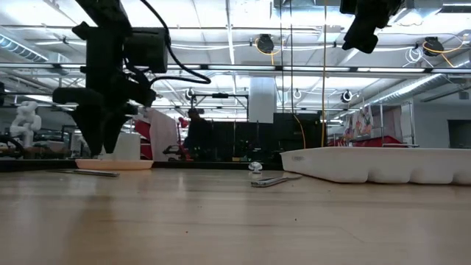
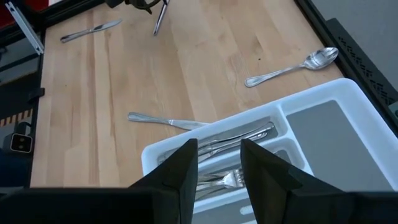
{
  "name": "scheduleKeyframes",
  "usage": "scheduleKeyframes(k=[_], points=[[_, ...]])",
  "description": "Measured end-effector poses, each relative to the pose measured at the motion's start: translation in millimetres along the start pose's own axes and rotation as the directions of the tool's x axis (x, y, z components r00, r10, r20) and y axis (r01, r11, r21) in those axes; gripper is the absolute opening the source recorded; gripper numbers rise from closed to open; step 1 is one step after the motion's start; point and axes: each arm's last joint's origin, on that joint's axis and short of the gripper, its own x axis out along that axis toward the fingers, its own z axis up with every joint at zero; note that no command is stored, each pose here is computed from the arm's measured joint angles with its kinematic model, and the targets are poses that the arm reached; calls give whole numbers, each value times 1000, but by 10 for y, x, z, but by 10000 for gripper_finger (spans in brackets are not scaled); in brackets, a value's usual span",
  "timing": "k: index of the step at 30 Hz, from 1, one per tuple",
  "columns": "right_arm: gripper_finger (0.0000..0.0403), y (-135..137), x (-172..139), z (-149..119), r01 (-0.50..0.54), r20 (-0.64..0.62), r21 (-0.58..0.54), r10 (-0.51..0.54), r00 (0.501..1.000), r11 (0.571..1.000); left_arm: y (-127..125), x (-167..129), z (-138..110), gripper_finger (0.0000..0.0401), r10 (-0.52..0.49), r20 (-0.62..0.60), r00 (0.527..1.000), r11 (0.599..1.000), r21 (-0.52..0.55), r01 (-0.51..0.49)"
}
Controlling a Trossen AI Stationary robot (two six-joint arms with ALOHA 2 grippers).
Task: Sort silverware
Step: Put the silver table knife into the silverware rack
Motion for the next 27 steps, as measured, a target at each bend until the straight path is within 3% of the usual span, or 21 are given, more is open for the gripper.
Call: scheduleKeyframes(k=[12, 20, 24, 27], points=[[114, 0, 0, 2, -1, 2, -1, 1, 1000, 1000, 17, 209, 77, 219, -20, -60, 998, 979, 200, 32], [114, -1, 1, 2, -1, 2, 4, 1, 1000, 1000, -10, 491, 60, 215, -71, -112, 991, 972, 217, 94], [114, 0, 1, 2, -1, 1, 7, 1, 1000, 1000, -31, 529, 44, 167, -76, -104, 992, 971, 217, 97], [114, -1, 1, 2, -1, 2, 7, 1, 1000, 1000, -34, 534, 49, 81, -62, -98, 993, 968, 238, 84]])
